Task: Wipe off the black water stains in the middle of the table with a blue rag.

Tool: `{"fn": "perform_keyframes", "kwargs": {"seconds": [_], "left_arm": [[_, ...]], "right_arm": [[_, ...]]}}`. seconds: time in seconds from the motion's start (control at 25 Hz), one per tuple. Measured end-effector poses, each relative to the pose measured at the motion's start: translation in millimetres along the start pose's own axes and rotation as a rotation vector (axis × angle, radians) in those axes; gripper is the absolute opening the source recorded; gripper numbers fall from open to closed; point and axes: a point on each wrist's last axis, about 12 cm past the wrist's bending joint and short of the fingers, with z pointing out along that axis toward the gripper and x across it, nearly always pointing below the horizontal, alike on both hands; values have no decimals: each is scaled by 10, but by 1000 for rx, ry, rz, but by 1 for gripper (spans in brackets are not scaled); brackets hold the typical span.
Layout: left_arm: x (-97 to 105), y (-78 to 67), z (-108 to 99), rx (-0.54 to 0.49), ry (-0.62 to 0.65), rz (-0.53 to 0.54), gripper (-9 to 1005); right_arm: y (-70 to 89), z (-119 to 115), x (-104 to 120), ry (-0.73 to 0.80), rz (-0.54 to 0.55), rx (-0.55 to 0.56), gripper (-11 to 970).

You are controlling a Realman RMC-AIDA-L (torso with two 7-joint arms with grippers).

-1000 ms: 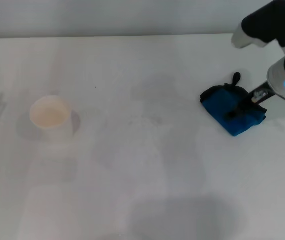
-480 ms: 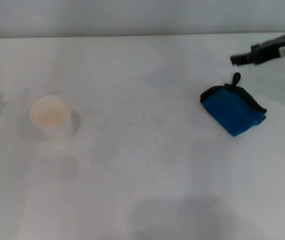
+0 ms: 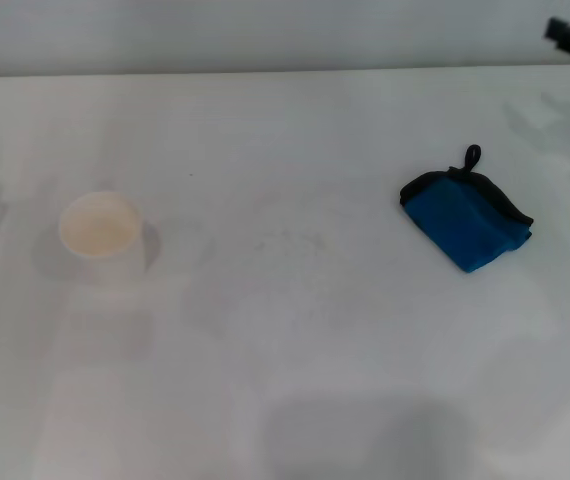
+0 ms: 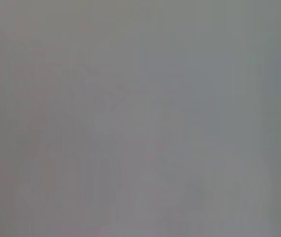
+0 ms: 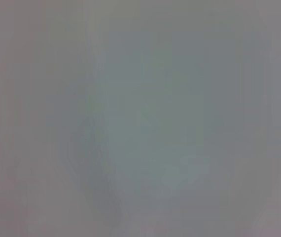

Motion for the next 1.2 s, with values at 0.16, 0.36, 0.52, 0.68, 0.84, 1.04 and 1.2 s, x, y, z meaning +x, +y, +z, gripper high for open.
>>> {"fn": "perform_keyframes", "kwargs": {"seconds": [0.16,0.36,0.52,0.68,0.84,1.04,1.2], "left_arm": [[2,24,-3,-4,4,8,889],[0,42,-1,-16,3,7,889],[-6,65,4,-35,-1,3,889],[-10,69,7,-39,-3,1,889],[-12,69,7,-39,-5,1,889],[-5,67,-6,-40,-3,0,889],[6,72,-28,-43,3,0,889]], "right_arm": [[-104,-176,198,-161,12,96,721],[-71,-392,506,-317,-60,210,723],[37,-497,722,-365,-150,278,719],[151,-568,895,-377,-202,323,715],[207,-619,1066,-328,-199,351,712],[213,-716,1218,-280,-170,386,707],[209,-775,1293,-253,-154,404,705]]}}
